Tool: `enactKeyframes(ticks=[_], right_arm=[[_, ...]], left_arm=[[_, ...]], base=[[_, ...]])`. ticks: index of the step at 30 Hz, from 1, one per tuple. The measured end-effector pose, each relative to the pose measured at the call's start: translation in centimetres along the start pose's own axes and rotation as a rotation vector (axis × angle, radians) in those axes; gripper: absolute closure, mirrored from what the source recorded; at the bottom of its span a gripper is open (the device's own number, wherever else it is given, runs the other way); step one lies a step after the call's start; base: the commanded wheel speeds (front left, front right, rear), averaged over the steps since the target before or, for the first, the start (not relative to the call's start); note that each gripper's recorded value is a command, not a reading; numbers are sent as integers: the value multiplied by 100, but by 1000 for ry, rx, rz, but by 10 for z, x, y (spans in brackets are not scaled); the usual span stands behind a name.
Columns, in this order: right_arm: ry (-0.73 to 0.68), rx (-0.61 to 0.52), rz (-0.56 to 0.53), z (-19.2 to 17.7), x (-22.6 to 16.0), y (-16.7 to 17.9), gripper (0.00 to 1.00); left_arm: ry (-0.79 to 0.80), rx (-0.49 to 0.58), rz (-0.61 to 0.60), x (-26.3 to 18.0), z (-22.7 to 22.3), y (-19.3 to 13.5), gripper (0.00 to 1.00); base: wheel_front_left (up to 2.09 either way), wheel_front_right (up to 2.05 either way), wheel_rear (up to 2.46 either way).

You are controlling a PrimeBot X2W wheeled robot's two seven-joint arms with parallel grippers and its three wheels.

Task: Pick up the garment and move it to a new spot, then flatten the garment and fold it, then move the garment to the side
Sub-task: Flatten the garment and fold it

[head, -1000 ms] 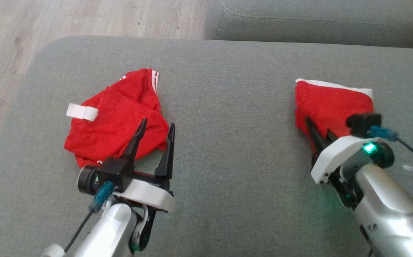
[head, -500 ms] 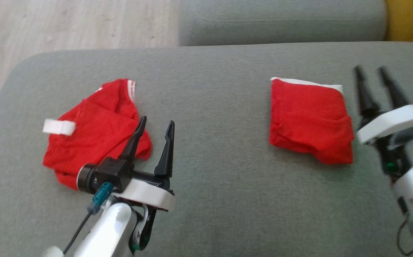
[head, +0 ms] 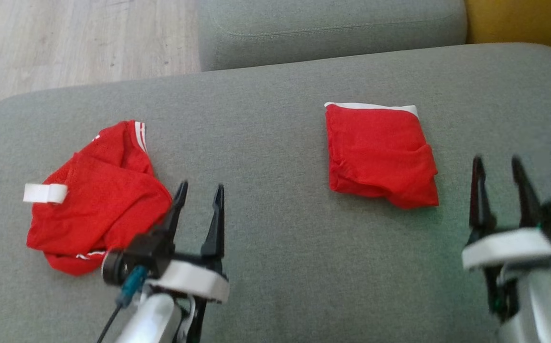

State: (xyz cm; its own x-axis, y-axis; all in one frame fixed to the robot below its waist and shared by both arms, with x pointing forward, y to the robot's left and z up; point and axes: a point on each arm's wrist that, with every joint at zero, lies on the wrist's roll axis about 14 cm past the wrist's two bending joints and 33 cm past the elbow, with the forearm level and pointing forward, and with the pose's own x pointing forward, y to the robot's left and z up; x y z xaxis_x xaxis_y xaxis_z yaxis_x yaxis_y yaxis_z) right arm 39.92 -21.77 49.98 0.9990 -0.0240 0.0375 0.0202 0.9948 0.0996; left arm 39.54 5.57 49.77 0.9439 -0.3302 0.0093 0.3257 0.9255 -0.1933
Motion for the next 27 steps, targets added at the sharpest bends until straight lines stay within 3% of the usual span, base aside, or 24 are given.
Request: enactKeyframes(ticks=[4,12,13,14,27], right_arm=[[38,-2,-38,-13,-21,-4,0],[21,-11,-5,-3,-13,8,0],[26,-8,3,-4,-11,11,36],[34,-9,13,-6,-9,14,100],[136,-34,88,-25,79,46,100]], left_arm=[[28,-18,18,-7,-11,3,0],[5,-10,9,-6,-6,4,0],[6,-12,10,-5,-7,5,0],[6,-11,12,-5,-8,6,0],[31,-15,57,11,-20,36,0]], base=[[0,0,0],[0,0,0],[0,0,0],[0,0,0],[0,0,0]])
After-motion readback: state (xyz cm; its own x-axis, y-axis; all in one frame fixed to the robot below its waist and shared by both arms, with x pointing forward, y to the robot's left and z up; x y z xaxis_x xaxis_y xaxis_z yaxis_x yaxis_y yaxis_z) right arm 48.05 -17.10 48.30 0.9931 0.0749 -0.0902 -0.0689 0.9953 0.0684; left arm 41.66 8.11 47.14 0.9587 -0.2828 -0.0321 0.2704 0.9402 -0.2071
